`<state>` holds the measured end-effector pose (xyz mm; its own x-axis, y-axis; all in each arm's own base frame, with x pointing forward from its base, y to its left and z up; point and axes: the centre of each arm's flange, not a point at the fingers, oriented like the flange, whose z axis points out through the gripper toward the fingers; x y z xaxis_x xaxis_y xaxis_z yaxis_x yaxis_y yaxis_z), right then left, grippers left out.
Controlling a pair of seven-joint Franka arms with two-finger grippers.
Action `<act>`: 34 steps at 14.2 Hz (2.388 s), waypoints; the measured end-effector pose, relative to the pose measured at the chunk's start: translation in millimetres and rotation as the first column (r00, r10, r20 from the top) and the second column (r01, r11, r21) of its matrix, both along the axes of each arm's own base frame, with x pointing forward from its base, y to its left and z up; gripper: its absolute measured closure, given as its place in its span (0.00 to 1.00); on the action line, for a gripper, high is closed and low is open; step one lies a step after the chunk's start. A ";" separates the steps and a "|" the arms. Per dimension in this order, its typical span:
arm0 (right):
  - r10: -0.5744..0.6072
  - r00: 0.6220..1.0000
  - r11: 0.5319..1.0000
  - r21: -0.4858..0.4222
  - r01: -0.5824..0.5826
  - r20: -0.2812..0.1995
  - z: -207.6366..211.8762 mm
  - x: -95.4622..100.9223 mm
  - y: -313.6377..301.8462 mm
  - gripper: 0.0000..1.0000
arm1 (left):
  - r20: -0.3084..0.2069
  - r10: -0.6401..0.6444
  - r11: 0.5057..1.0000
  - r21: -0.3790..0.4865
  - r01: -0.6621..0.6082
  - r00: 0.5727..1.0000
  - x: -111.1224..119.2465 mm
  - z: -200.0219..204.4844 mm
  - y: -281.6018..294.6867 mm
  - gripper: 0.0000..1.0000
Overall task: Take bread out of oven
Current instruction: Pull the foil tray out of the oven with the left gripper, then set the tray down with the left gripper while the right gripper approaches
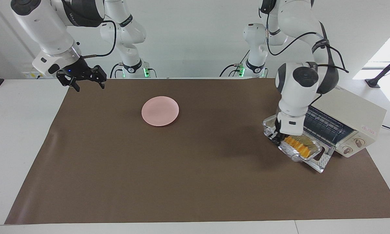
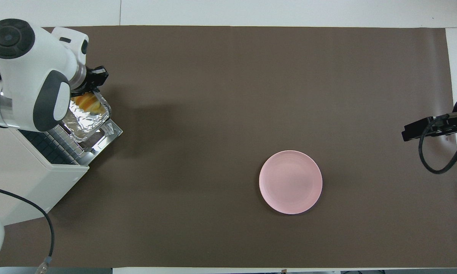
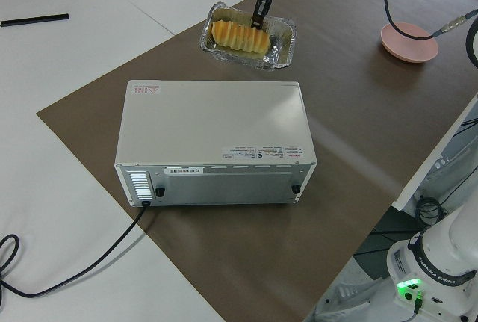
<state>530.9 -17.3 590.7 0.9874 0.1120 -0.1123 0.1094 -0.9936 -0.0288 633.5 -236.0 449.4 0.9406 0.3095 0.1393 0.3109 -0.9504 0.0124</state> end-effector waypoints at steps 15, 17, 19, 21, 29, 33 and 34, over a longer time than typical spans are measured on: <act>-0.002 1.000 1.000 0.000 0.002 -0.005 -1.5 -0.5 -1.1 0.00 | -0.145 -0.383 0.923 -0.024 0.384 0.912 -105.0 -100.1 -212.2 0.80; -0.002 1.000 1.000 0.000 0.002 -0.006 -1.8 -0.9 -1.1 0.00 | -0.127 -0.366 0.931 -0.046 0.363 0.922 -97.5 -89.1 -209.6 0.55; -0.001 1.000 1.000 0.000 0.001 -0.009 -2.9 -1.4 -0.6 0.00 | -0.085 -0.322 0.946 -0.056 0.318 0.943 -76.5 -58.4 -185.2 0.31; -0.005 1.000 1.000 -0.002 0.005 -0.010 -4.5 -1.6 5.8 0.00 | -0.090 -0.225 0.974 -0.058 0.220 0.970 -46.2 -8.0 -114.3 0.07; -0.078 0.995 0.997 -0.016 0.080 0.069 -21.6 2.1 153.8 0.00 | -0.241 -0.179 0.983 -0.076 0.165 0.954 -31.9 104.6 183.0 0.00; -0.168 0.981 0.986 -0.004 0.169 0.093 -72.9 17.3 256.7 0.00 | -0.353 -0.216 0.976 -0.112 0.188 0.910 -75.2 127.7 210.3 0.00; -0.186 0.978 0.982 -0.002 0.187 0.092 -86.2 21.4 278.3 0.00 | -0.355 -0.221 0.975 -0.116 0.192 0.908 -84.5 132.9 209.4 0.00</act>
<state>552.3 261.0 504.5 0.9969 -0.0762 -0.0213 -0.0765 -0.9969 -0.0161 549.0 -26.6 582.2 0.9655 0.0990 -0.2408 0.1047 -0.9944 0.0110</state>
